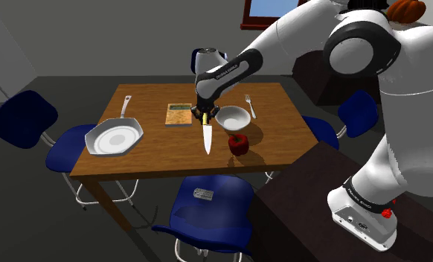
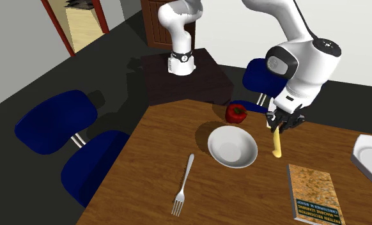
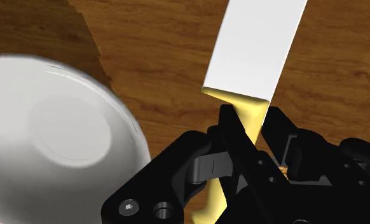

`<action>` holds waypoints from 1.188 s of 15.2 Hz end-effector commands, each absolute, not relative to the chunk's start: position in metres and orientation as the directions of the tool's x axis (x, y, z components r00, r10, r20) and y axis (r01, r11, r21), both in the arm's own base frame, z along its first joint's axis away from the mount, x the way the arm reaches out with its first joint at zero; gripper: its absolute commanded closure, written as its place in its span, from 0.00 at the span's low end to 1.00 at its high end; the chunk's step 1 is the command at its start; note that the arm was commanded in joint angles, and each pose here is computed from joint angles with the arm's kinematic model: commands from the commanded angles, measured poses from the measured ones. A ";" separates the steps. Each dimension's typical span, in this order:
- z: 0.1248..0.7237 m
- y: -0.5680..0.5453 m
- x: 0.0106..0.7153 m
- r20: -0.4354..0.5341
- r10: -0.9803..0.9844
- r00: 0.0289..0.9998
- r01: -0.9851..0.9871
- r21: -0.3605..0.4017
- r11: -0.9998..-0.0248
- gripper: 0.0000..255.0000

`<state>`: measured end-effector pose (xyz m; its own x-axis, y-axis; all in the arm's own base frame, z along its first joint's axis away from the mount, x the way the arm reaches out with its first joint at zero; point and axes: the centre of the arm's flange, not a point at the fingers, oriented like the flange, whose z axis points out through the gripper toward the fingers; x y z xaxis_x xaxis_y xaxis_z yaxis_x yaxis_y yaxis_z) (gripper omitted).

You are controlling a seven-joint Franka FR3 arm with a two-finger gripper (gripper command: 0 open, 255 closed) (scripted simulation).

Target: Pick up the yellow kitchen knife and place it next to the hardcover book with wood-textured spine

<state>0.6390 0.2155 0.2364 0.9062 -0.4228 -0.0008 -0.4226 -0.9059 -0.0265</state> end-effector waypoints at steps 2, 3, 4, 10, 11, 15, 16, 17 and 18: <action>0.235 0.256 0.633 -0.001 -0.424 0.906 -0.424 -0.026 -0.905 1.00; 0.235 0.269 0.632 -0.001 -0.424 0.906 -0.424 -0.026 -0.905 1.00; 0.235 0.284 0.632 -0.001 -0.424 0.906 -0.424 -0.026 -0.905 1.00; 0.204 0.284 0.632 -0.001 -0.424 0.906 -0.424 -0.026 -0.905 1.00; 0.199 0.284 0.632 -0.001 -0.424 0.906 -0.424 -0.026 -0.905 1.00; 0.177 0.284 0.632 -0.001 -0.424 0.906 -0.424 -0.026 -0.905 1.00; 0.172 0.284 0.632 -0.001 -0.424 0.906 -0.424 -0.026 -0.905 1.00; 0.167 0.284 0.632 -0.001 -0.424 0.906 -0.424 -0.026 -0.905 1.00; 0.162 0.284 0.632 -0.001 -0.424 0.906 -0.424 -0.026 -0.905 1.00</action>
<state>0.6322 0.2828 0.1669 0.9057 -0.4239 -0.0012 -0.4238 -0.9054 -0.0260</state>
